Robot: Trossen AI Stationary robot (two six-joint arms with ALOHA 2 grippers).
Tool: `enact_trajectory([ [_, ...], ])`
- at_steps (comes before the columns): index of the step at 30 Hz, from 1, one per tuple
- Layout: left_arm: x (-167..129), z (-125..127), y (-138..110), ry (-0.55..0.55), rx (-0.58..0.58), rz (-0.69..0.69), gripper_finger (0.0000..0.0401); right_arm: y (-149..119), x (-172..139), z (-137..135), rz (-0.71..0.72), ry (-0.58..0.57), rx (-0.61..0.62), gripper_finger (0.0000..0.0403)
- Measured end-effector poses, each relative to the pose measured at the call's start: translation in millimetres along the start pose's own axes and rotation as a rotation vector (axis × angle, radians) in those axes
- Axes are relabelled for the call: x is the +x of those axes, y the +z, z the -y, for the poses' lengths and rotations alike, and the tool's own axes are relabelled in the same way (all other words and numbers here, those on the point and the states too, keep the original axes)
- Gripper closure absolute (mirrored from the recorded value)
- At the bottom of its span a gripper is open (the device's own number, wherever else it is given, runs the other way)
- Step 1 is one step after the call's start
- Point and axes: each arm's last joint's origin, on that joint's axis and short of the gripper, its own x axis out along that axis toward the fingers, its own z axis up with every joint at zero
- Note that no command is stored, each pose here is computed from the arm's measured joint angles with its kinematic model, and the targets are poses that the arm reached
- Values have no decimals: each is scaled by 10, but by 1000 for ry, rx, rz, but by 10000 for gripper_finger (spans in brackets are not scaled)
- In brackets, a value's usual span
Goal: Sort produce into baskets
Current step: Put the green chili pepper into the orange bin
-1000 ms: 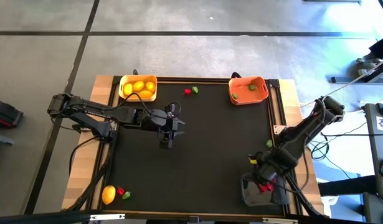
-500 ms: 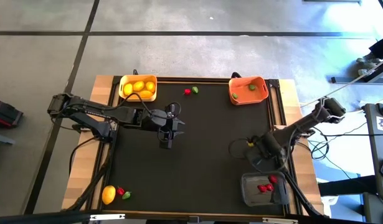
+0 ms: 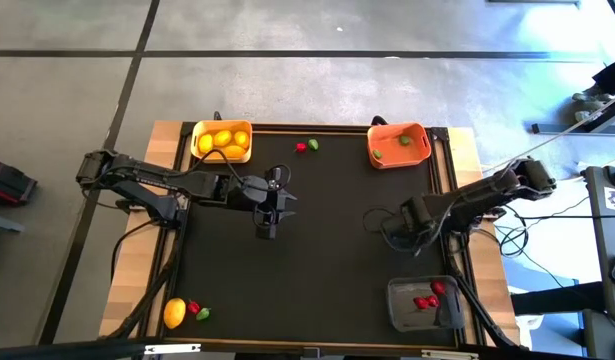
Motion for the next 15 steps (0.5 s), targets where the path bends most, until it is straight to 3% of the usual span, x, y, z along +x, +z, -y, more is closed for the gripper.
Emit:
enact_trajectory([
  [15,0,0,0,0,19,0,228,294,205,237,-80,104,66,182],
])
